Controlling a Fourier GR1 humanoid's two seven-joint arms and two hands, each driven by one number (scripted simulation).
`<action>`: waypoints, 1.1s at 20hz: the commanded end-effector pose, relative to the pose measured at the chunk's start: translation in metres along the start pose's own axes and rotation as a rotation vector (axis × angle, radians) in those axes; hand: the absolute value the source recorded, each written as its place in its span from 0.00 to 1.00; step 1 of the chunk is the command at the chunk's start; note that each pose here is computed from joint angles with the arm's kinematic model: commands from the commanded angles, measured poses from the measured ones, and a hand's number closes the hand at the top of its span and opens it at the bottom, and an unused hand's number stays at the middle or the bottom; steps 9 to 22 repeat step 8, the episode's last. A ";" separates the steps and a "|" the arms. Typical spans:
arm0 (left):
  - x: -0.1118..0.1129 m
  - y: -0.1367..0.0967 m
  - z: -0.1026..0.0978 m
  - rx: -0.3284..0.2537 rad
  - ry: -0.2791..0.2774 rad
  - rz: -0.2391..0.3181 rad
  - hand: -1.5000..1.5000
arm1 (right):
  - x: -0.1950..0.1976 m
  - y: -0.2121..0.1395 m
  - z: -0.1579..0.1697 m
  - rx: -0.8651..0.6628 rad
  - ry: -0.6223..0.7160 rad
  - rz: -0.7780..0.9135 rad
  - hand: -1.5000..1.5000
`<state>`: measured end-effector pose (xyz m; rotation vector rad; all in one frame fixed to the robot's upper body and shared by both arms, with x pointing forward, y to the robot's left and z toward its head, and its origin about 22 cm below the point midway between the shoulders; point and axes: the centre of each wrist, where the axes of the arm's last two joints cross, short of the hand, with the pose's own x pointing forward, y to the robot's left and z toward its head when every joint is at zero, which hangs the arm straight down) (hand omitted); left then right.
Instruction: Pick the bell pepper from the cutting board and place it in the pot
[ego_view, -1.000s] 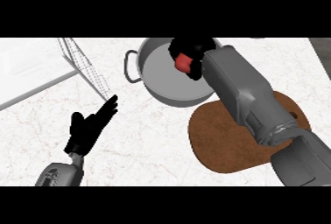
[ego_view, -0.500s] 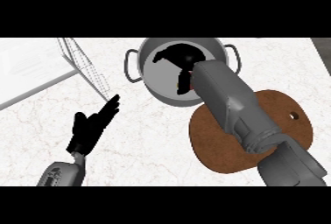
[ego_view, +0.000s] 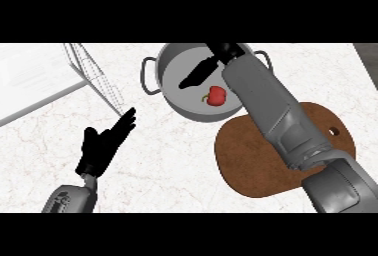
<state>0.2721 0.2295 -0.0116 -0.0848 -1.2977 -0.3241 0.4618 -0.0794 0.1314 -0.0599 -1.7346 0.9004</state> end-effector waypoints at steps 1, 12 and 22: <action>-0.005 0.008 0.006 0.009 0.014 0.008 0.50 | -0.008 -0.045 0.010 -0.200 -0.019 -0.164 0.00; -0.005 -0.004 0.002 -0.009 -0.004 0.002 0.50 | -0.033 -0.107 0.041 -0.291 -0.058 -0.318 0.00; -0.005 -0.004 0.002 -0.009 -0.004 0.002 0.50 | -0.033 -0.107 0.041 -0.291 -0.058 -0.318 0.00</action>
